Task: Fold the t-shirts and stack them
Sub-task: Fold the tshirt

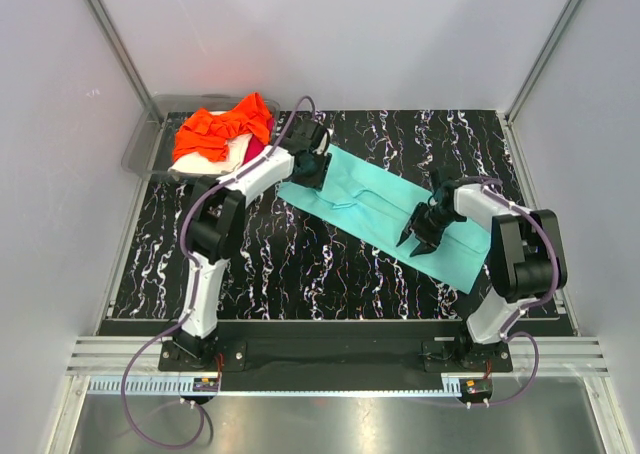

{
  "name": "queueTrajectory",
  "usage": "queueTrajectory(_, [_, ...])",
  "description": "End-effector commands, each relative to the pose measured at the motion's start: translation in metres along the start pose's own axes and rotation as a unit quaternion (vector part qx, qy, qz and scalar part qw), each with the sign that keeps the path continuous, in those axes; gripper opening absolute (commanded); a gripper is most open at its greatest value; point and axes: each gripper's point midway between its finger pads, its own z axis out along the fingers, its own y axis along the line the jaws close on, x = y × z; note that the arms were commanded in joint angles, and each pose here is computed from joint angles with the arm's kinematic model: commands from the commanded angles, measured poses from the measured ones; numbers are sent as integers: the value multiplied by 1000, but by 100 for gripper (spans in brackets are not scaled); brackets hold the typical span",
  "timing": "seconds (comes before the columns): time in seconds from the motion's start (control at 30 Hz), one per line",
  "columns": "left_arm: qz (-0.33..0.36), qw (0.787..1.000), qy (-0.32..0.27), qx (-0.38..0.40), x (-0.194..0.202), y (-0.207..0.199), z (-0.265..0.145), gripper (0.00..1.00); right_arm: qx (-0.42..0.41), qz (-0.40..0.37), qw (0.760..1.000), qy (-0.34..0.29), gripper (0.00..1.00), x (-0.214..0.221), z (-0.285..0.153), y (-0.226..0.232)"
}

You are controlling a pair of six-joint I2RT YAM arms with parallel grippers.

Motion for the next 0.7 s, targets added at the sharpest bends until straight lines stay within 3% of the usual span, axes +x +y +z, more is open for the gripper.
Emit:
queueTrajectory(0.0, [2,998,-59,-8,-32,4,-57,45,-14,-37,998,-52,53,-10,-37,13])
queueTrajectory(0.3, [-61,995,-77,17,-3,-6,-122,47,52,-101,990,-88,63,-16,-60,-12])
queueTrajectory(0.67, [-97,992,-68,39,26,-51,-136,49,73,-140,983,-94,67,-10,-61,-28])
